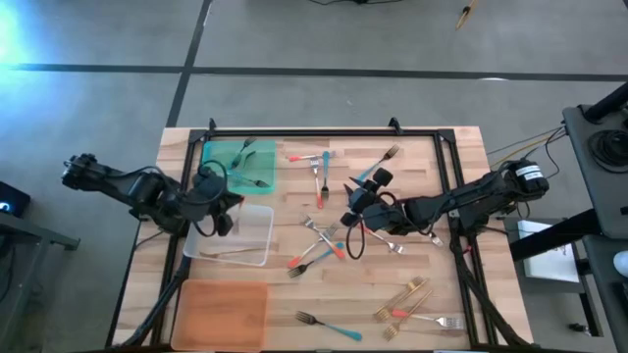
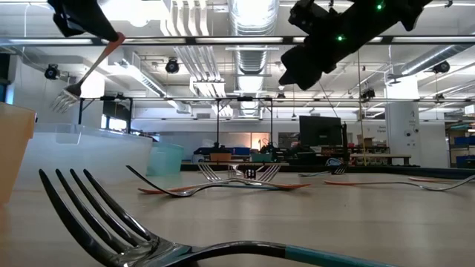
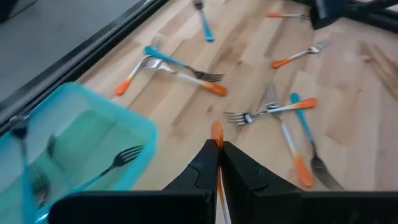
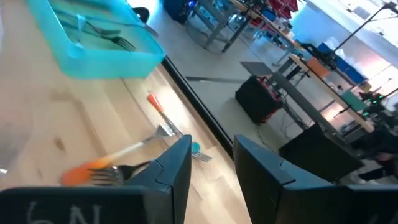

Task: Sort silverware by color (type)
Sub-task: Put the orange fork into the orange bin

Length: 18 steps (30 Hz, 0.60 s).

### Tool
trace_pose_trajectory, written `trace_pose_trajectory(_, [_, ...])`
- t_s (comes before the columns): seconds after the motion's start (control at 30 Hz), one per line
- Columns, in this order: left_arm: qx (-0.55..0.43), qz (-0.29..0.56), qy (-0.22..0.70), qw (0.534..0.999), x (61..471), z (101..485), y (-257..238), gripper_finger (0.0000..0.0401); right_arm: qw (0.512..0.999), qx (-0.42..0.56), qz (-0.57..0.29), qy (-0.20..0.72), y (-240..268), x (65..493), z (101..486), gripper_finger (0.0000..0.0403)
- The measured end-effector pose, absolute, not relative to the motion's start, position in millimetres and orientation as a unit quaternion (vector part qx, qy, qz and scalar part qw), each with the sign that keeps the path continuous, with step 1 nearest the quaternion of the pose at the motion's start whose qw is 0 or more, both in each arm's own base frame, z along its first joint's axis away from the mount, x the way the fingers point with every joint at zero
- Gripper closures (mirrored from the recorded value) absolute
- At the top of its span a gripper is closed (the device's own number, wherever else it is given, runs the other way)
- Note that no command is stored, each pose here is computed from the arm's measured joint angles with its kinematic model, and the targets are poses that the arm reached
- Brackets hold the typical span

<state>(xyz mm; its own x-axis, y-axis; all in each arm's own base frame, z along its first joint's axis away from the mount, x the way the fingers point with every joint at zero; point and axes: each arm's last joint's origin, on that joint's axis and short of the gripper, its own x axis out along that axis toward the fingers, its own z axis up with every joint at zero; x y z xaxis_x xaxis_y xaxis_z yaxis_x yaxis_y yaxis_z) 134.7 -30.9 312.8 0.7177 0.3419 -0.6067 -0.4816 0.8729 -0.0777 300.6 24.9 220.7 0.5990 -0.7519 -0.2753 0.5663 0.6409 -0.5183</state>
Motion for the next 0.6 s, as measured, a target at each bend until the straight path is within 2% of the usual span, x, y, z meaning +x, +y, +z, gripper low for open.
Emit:
trace_pose_trajectory(0.2, [-0.124, 0.248, 0.328, 0.903, 122.9, 322.8, -26.6, 0.0401, 0.850, -0.223, -0.397, 0.264, 3.9, 301.7, 221.1, 0.0291])
trace_pose_trajectory(0.47, [-0.100, 0.203, 0.406, 0.885, 114.2, 318.3, -26.8, 0.0401, 0.819, -0.214, -0.450, 0.283, -37.2, 299.6, 221.3, 0.0291])
trace_pose_trajectory(0.6, [-0.121, 0.173, 0.420, 0.882, 112.4, 318.3, -28.3, 0.0401, 0.807, -0.193, -0.481, 0.284, -57.5, 296.4, 221.3, 0.0291])
